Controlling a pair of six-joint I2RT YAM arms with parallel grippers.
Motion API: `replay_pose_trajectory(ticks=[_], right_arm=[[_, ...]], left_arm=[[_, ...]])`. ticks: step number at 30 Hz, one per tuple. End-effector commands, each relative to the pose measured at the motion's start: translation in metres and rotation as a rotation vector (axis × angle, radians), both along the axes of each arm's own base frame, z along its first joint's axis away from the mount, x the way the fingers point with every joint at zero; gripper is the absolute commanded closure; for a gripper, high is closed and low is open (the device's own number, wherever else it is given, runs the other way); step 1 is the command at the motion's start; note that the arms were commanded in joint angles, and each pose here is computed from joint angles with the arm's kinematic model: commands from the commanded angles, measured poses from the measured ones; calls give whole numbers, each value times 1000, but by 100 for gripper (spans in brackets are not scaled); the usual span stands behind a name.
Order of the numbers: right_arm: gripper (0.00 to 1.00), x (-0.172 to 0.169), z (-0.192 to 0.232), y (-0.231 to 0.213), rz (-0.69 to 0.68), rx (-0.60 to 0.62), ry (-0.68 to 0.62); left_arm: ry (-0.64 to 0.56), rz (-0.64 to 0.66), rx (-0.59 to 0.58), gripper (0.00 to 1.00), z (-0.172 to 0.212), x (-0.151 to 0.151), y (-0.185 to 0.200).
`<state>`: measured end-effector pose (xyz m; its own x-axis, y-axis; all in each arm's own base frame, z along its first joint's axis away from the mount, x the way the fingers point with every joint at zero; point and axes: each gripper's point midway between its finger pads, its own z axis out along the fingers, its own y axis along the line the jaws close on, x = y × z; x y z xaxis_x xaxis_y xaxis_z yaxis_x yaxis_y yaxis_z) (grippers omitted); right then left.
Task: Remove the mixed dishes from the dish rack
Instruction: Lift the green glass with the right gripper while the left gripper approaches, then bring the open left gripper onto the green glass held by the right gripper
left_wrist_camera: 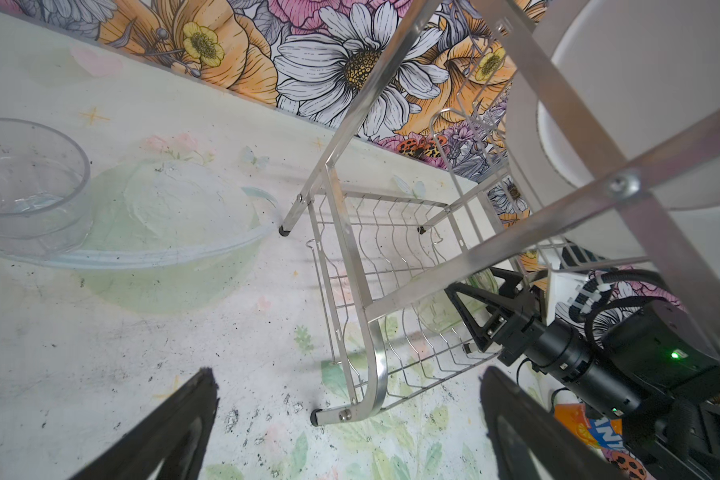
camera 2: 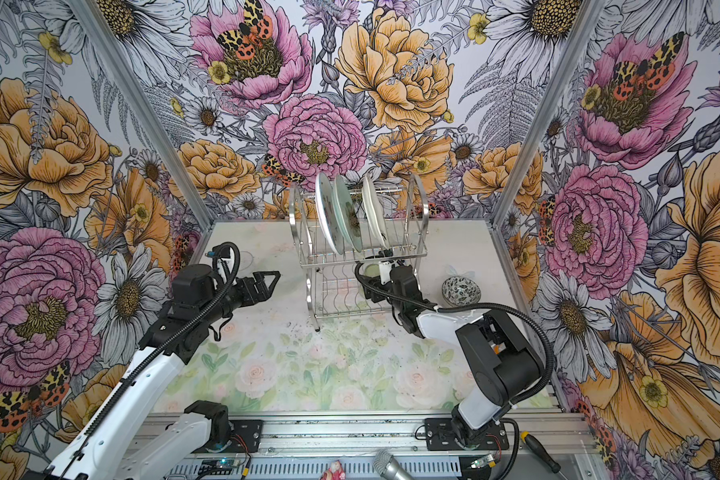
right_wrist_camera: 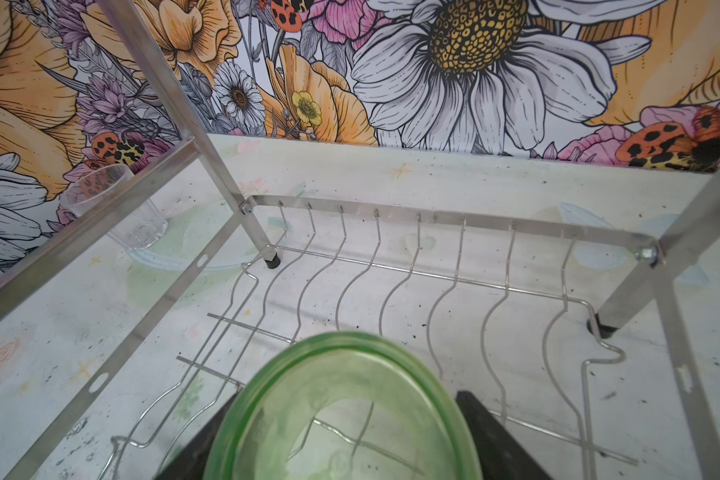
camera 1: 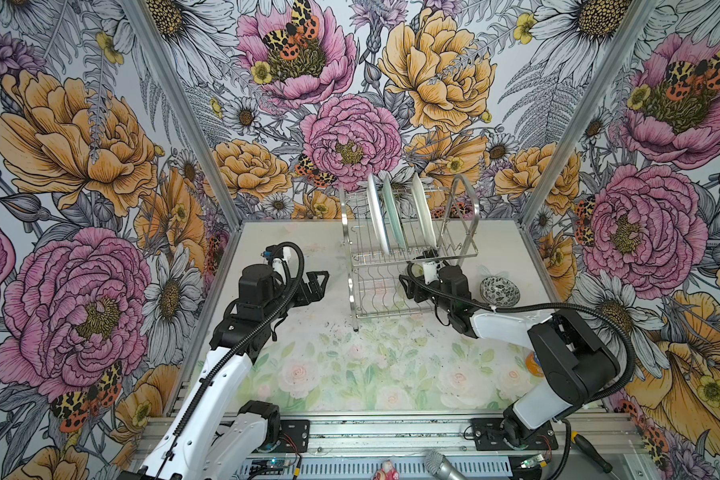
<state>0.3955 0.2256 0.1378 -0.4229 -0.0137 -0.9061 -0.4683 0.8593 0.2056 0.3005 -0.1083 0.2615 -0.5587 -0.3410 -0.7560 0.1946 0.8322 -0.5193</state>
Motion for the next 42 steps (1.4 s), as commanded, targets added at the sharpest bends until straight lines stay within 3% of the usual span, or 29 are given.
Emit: replay_pose_trajectory(ticks=[1, 27, 35, 42], right_arm=[[45, -12, 22, 5, 37, 48, -26], [48, -79, 92, -3, 47, 502, 39], [50, -90, 108, 4, 39, 652, 109], [52, -97, 102, 8, 30, 721, 188]], left_arm=[[14, 3, -20, 1, -4, -9, -1], [-1, -119, -151, 1, 9, -62, -51], [-12, -132, -279, 2, 0, -75, -75], [-42, -181, -309, 5, -2, -84, -99]])
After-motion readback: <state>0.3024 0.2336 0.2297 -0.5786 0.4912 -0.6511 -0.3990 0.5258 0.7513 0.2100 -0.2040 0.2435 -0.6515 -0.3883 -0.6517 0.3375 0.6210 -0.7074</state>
